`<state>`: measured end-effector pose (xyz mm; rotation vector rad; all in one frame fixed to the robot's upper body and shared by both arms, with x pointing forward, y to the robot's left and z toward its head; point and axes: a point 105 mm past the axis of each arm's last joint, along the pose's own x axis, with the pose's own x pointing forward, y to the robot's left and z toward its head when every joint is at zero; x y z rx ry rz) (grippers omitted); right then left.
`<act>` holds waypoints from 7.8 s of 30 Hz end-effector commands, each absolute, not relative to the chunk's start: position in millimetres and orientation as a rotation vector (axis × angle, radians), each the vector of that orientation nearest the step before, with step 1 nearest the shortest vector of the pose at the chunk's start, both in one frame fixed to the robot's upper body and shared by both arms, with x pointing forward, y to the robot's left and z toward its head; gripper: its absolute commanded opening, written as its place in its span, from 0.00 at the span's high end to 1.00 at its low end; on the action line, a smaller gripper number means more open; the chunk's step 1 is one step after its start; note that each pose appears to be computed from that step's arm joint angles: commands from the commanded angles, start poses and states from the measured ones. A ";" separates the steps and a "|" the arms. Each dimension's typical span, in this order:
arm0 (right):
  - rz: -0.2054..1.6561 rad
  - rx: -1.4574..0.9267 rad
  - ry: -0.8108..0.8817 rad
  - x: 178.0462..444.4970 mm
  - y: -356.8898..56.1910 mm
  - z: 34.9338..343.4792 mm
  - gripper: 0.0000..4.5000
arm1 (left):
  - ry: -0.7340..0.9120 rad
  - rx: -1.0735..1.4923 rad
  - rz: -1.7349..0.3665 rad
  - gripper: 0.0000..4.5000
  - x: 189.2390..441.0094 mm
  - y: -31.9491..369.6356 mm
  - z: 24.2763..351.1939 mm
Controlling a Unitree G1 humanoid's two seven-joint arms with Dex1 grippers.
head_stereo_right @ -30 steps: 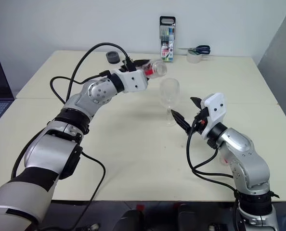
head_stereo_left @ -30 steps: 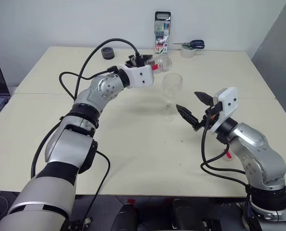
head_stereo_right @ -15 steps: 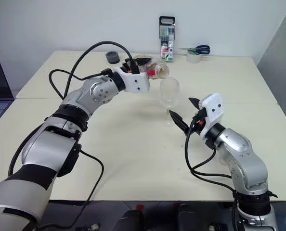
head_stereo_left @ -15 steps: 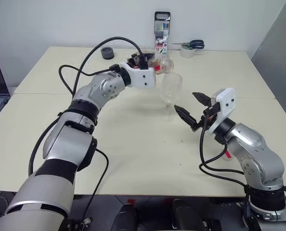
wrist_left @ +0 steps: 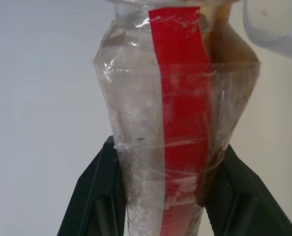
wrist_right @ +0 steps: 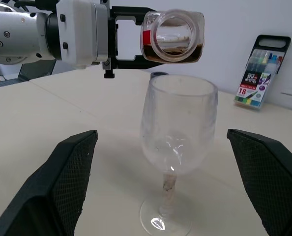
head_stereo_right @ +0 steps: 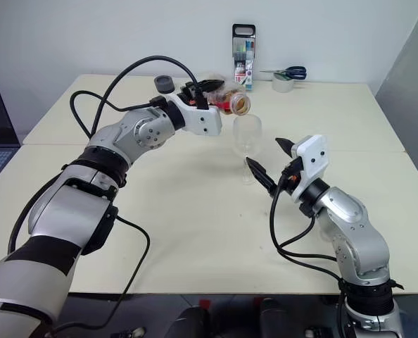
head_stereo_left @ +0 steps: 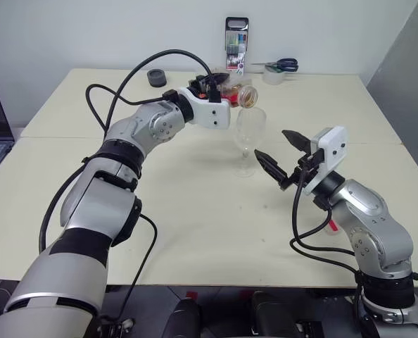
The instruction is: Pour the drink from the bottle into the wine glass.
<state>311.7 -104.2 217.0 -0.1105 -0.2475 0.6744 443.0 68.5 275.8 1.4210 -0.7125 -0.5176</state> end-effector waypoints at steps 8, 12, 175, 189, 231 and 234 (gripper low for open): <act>0.700 -0.141 -0.318 301.0 -100.2 228.7 0.00 | -0.794 1.464 -0.446 0.63 440.7 66.5 307.0; 0.697 -0.144 -0.321 299.9 -102.3 227.2 0.00 | -0.796 1.478 -0.440 0.63 441.3 65.8 308.0; 1.072 -0.294 -0.127 283.3 -28.6 204.6 0.00 | -0.160 0.135 -0.268 0.63 429.8 233.2 197.3; 0.995 -0.291 -0.138 302.6 -26.8 207.9 0.00 | -0.093 0.139 -0.241 0.63 407.8 232.2 169.8; 0.304 0.018 -0.168 306.0 -118.6 121.4 0.00 | -0.077 0.173 -0.160 0.01 351.2 244.1 139.8; 0.326 0.003 -0.168 307.8 -112.7 118.7 0.00 | -0.082 0.149 -0.160 0.01 349.2 243.3 139.5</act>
